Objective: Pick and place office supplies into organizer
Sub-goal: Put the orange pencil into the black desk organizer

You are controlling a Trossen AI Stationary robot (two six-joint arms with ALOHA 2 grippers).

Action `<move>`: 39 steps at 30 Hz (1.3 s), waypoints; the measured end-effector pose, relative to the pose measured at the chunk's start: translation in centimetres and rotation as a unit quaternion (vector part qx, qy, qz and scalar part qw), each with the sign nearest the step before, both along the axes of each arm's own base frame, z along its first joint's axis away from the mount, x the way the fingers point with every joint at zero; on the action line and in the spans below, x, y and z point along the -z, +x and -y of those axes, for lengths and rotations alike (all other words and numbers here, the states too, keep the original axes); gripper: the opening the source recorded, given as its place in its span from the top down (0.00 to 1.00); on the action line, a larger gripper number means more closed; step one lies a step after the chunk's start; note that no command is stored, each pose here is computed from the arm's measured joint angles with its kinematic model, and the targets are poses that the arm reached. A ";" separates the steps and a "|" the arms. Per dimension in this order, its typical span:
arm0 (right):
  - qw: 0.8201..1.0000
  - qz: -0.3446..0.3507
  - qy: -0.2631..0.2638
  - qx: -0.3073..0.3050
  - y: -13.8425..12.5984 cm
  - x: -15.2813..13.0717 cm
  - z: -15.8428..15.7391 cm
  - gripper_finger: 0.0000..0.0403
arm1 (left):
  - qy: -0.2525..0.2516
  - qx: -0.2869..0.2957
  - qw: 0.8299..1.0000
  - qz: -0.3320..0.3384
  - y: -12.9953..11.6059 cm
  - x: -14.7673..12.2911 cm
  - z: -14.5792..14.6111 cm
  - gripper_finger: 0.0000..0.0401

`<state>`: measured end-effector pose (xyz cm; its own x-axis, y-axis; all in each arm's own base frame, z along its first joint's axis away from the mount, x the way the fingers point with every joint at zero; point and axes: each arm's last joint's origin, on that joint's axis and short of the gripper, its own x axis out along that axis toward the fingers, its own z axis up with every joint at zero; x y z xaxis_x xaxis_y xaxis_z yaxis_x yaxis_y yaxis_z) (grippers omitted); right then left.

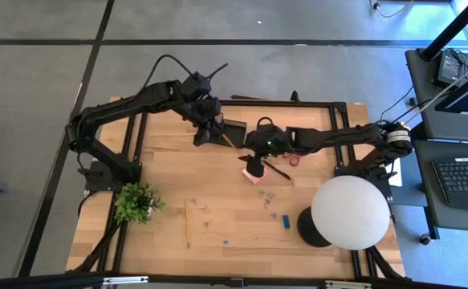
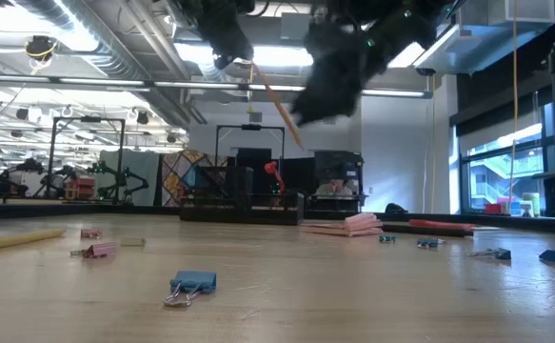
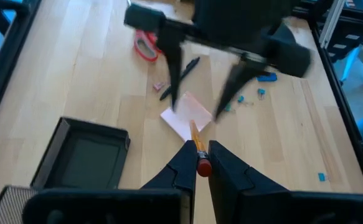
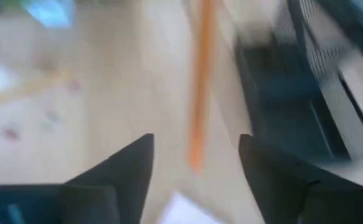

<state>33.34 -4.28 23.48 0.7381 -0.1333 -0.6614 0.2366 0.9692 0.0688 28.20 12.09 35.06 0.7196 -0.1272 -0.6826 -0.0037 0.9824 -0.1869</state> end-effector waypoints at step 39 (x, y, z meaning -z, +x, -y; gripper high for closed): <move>0.994 -0.101 0.017 0.041 -1.8 1.4 1.7 0.30 | 0.043 -0.237 0.969 -0.056 -8.2 -1.5 -7.0 0.95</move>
<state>31.59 -5.96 22.12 0.5769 -0.1616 -0.8006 0.3266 0.9441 0.0448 19.98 19.12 36.54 0.6037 0.2611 -0.7533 -0.4742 0.8772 -0.0760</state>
